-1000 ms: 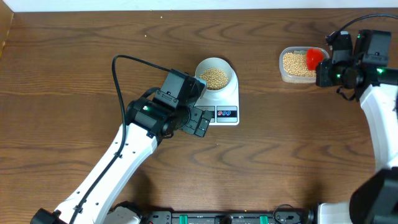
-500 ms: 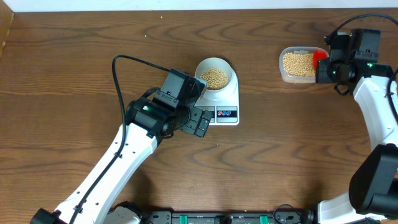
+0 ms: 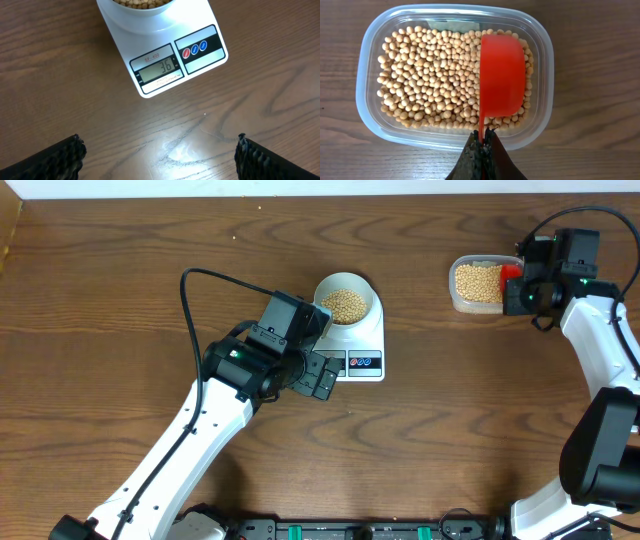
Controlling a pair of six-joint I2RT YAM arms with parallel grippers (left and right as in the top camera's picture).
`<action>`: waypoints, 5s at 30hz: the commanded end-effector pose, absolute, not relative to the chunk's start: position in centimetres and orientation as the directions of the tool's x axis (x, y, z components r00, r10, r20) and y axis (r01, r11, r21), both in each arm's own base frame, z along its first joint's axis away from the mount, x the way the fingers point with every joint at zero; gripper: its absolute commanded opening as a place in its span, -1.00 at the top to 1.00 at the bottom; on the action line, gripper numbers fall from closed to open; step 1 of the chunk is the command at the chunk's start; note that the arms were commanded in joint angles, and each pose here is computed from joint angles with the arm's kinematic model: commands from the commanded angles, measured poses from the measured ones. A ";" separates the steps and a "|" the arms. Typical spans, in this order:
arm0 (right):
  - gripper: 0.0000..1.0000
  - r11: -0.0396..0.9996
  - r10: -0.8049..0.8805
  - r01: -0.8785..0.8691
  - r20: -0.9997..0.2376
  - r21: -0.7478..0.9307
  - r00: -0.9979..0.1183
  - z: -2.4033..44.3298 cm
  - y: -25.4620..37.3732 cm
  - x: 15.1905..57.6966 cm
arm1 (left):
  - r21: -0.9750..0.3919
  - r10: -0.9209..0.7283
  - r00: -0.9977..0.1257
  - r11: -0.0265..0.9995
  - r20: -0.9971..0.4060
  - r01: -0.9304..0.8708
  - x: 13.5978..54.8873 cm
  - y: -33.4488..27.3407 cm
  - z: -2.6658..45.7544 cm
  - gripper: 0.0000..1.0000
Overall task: Scoop item into bowl and weigh 50g on scale
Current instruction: 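Dip the red scoop into the soybean tub with the right gripper, then carry the filled red scoop left over the grey bowl, then tilt the red scoop to pour soybeans into the grey bowl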
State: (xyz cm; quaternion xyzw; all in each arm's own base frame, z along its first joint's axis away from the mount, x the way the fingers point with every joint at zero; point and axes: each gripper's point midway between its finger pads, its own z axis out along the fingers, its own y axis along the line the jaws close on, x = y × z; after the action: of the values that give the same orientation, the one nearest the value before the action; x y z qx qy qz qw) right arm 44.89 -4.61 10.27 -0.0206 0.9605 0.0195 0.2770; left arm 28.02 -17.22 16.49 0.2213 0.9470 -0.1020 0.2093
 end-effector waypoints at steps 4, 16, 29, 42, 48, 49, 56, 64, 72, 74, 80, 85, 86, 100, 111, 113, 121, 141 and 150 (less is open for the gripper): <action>0.98 0.982 0.010 -0.093 -0.530 0.167 -0.848 9.7 -2.4 45.3 | -0.103 0.379 -0.815 0.880 -0.439 0.464 28.0 -17.1 16.4 -0.96; 0.98 0.924 0.076 -0.123 -0.490 0.361 -0.868 8.1 0.5 45.5 | -0.103 0.378 -0.815 0.880 -0.440 0.464 28.0 -17.1 16.4 -0.96; 0.98 0.798 0.247 -0.104 -0.480 0.593 -0.842 10.7 -1.8 45.1 | -0.103 0.378 -0.815 0.880 -0.440 0.464 28.0 -17.1 16.4 -0.96; 0.98 0.655 0.423 -0.057 -0.428 0.754 -0.799 12.4 -7.0 43.6 | -0.103 0.378 -0.815 0.880 -0.440 0.464 28.0 -17.1 16.4 -0.96; 0.98 0.609 0.432 -0.103 -0.438 0.786 -0.788 13.4 -6.9 43.6 | -0.103 0.378 -0.815 0.880 -0.440 0.464 28.0 -17.1 16.4 -0.96; 0.98 0.597 0.430 -0.120 -0.443 0.793 -0.787 13.7 -6.6 43.6 | -0.103 0.378 -0.815 0.880 -0.440 0.464 28.0 -17.1 16.4 -0.96; 0.98 0.509 0.428 -0.226 -0.472 0.830 -0.771 16.0 -5.6 43.7 | -0.103 0.378 -0.815 0.880 -0.440 0.464 28.0 -17.1 16.4 -0.96; 0.97 0.479 0.412 -0.262 -0.478 0.838 -0.776 17.0 -3.4 45.0 | -0.103 0.378 -0.815 0.880 -0.440 0.464 28.0 -17.1 16.4 -0.96; 0.97 0.437 0.317 -0.361 -0.517 0.824 -0.795 18.3 3.1 46.5 | -0.103 0.379 -0.815 0.880 -0.439 0.464 28.0 -17.1 16.4 -0.95; 0.97 0.425 0.293 -0.382 -0.524 0.821 -0.800 18.5 4.6 46.6 | -0.103 0.379 -0.815 0.880 -0.439 0.464 28.0 -17.1 16.4 -0.96; 0.98 0.426 0.214 -0.421 -0.541 0.801 -0.814 18.1 9.2 46.5 | -0.103 0.379 -0.815 0.880 -0.439 0.464 28.0 -17.1 16.4 -0.96; 0.97 0.418 0.146 -0.453 -0.550 0.788 -0.822 17.7 13.0 45.8 | -0.103 0.378 -0.815 0.880 -0.440 0.464 28.0 -17.1 16.4 -0.96; 0.97 0.411 0.125 -0.471 -0.560 0.780 -0.819 17.7 13.9 45.6 | -0.103 0.378 -0.815 0.880 -0.440 0.464 28.0 -17.1 16.4 -0.96; 0.97 0.433 -0.035 -0.554 -0.601 0.711 -0.799 16.4 21.3 43.3 | -0.103 0.379 -0.815 0.880 -0.439 0.464 28.0 -17.1 16.4 -0.96; 0.97 0.571 -0.135 -0.605 -0.663 0.554 -0.736 16.2 22.1 42.6 | -0.103 0.378 -0.815 0.880 -0.440 0.464 28.0 -17.1 16.4 -0.95; 0.97 0.585 -0.161 -0.620 -0.674 0.523 -0.721 16.1 22.5 42.4 | -0.103 0.378 -0.815 0.880 -0.440 0.464 28.0 -17.1 16.4 -0.96; 0.97 0.610 -0.202 -0.650 -0.705 0.452 -0.680 16.4 23.3 42.3 | -0.103 0.378 -0.815 0.880 -0.440 0.464 28.0 -17.1 16.4 -0.96; 0.97 0.655 -0.261 -0.679 -0.744 0.332 -0.616 17.1 23.3 42.4 | -0.103 0.378 -0.815 0.880 -0.440 0.464 28.0 -17.1 16.4 -0.96; 0.98 0.685 -0.315 -0.690 -0.759 0.233 -0.570 17.7 23.6 42.1 | -0.103 0.379 -0.815 0.880 -0.439 0.464 28.0 -17.1 16.4 -0.96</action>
State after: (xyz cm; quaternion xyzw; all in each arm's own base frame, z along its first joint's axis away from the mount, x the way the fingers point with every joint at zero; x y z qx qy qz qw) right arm 42.09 23.32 15.62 -0.2776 0.8566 0.2873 0.3266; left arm 28.01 -17.21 16.48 0.2213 0.9471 -0.1019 0.2090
